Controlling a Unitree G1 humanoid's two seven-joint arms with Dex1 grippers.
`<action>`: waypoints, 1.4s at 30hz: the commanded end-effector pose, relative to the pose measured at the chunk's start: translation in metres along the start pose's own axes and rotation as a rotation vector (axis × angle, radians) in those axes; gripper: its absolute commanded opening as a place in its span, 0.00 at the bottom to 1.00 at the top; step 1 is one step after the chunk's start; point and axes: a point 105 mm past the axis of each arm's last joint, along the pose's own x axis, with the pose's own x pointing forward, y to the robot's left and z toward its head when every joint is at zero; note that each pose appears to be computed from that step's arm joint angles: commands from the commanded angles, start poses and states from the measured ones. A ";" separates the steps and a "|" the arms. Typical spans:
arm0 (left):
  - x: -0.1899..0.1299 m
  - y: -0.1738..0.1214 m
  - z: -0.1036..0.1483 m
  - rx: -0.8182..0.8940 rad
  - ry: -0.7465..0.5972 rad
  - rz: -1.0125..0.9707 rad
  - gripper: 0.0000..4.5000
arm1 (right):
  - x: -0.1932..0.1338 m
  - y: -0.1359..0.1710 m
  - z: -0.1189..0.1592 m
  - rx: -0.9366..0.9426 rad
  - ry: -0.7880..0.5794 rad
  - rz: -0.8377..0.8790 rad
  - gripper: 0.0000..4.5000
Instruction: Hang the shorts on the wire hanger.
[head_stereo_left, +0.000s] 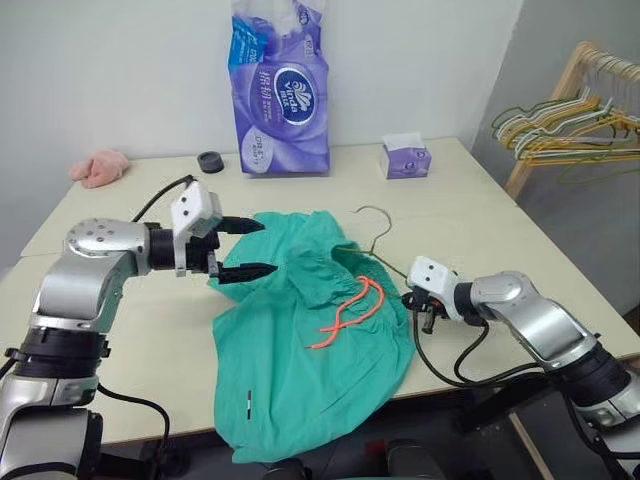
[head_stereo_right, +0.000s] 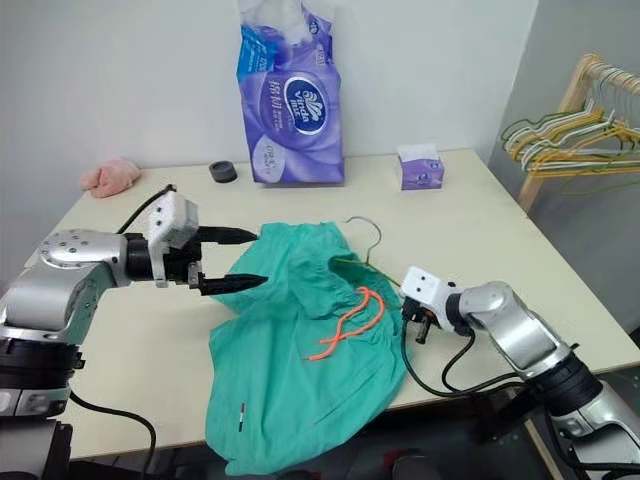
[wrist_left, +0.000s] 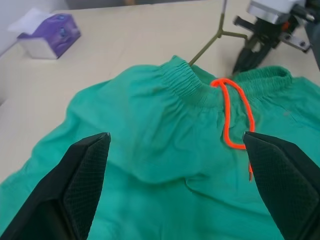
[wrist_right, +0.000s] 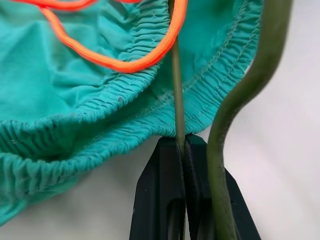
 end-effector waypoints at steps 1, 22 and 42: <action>0.004 0.003 0.006 0.073 0.013 -0.023 1.00 | -0.005 -0.002 0.026 -0.125 -0.068 -0.009 0.00; 0.039 -0.022 -0.015 0.057 0.042 -0.209 0.73 | -0.007 0.003 0.050 -0.329 -0.115 -0.020 0.00; 0.045 -0.026 -0.027 0.050 0.060 -0.168 0.00 | -0.015 0.008 0.055 -0.392 -0.119 0.034 0.22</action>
